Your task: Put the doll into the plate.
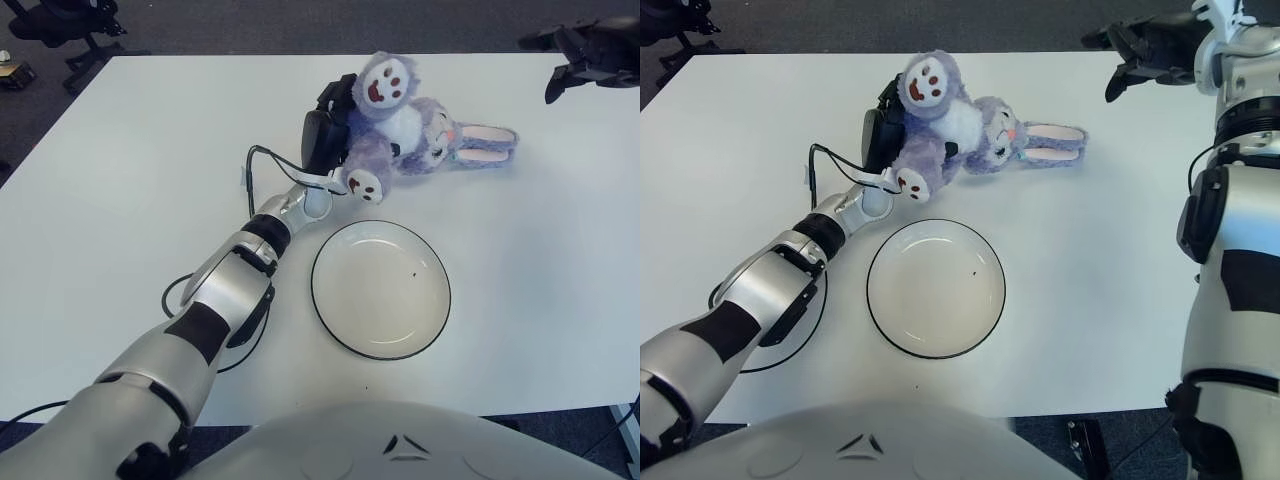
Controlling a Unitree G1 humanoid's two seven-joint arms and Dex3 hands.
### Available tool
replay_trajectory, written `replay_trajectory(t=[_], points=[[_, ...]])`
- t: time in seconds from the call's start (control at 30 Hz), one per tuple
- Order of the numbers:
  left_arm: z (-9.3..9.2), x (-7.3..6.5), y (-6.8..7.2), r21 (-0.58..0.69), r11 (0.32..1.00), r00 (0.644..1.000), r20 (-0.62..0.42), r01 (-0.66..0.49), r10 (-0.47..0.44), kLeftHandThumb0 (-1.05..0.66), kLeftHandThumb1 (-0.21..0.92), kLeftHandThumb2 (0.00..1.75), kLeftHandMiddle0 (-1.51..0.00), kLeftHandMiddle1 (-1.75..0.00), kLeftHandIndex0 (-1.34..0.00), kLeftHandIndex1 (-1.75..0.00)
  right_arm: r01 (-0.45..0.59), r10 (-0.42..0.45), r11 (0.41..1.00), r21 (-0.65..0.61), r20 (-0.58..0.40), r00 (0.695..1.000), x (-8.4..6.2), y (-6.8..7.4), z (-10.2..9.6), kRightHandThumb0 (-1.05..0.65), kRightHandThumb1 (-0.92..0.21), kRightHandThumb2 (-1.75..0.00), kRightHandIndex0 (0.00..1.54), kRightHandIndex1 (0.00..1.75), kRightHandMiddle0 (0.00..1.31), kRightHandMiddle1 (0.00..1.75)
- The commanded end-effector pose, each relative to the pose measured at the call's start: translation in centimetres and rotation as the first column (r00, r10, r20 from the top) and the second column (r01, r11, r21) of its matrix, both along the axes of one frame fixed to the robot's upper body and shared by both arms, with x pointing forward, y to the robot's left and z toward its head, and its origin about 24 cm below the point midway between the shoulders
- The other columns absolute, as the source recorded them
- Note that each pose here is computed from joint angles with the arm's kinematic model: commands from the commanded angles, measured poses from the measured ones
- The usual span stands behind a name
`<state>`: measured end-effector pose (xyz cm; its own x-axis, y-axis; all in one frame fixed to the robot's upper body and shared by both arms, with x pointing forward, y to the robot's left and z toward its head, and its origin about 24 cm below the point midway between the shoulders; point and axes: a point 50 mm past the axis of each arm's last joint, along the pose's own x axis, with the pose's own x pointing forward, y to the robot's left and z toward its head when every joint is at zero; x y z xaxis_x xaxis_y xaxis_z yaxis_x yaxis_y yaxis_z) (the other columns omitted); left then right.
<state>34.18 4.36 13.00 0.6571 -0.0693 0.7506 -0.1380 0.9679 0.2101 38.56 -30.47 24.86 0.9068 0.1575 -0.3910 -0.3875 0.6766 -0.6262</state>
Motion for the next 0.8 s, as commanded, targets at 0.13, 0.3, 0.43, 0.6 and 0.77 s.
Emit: replay_trajectory(t=[0.13, 0.3, 0.43, 0.6, 0.77], points=[[0.7, 0.3, 1.6, -0.203, 0.976, 0.992, -0.072, 0.083, -0.100, 0.15, 0.63, 0.59, -0.89, -1.75, -0.65, -1.75, 0.007, -0.005, 0.999, -0.050, 0.037, 0.999, 0.3, 0.3, -1.7, -0.72, -0.92, -0.92, 0.73, 0.02, 0.48, 0.06], [0.8, 0.7, 2.6, -0.306, 0.943, 0.961, -0.192, 0.133, -0.197, 0.16, 0.59, 0.67, -0.89, -1.75, -0.65, -1.75, 0.019, -0.018, 1.000, -0.010, 0.038, 0.999, 0.3, 0.3, -3.1, -0.67, -0.92, -0.80, 0.81, 0.04, 0.55, 0.09], [1.3, 0.8, 3.2, -0.374, 0.911, 0.927, -0.251, 0.170, -0.277, 0.16, 0.58, 0.70, -0.89, -1.75, -0.65, -1.75, 0.024, -0.024, 0.999, 0.039, 0.015, 1.000, 0.3, 0.5, -3.6, -0.65, -0.92, -0.73, 0.85, 0.05, 0.58, 0.10], [1.8, 0.7, 3.8, -0.447, 0.872, 0.888, -0.292, 0.200, -0.354, 0.18, 0.57, 0.72, -0.89, -1.75, -0.66, -1.75, 0.023, -0.023, 0.998, 0.063, -0.002, 1.000, 0.4, 0.8, -3.9, -0.62, -0.92, -0.67, 0.91, 0.07, 0.60, 0.11], [2.0, 0.7, 5.0, -0.524, 0.830, 0.861, -0.316, 0.193, -0.399, 0.19, 0.57, 0.73, -0.90, -1.75, -0.66, -1.75, 0.018, -0.018, 0.999, 0.045, -0.004, 1.000, 0.5, 1.0, -4.1, -0.61, -0.92, -0.65, 0.93, 0.06, 0.59, 0.11]])
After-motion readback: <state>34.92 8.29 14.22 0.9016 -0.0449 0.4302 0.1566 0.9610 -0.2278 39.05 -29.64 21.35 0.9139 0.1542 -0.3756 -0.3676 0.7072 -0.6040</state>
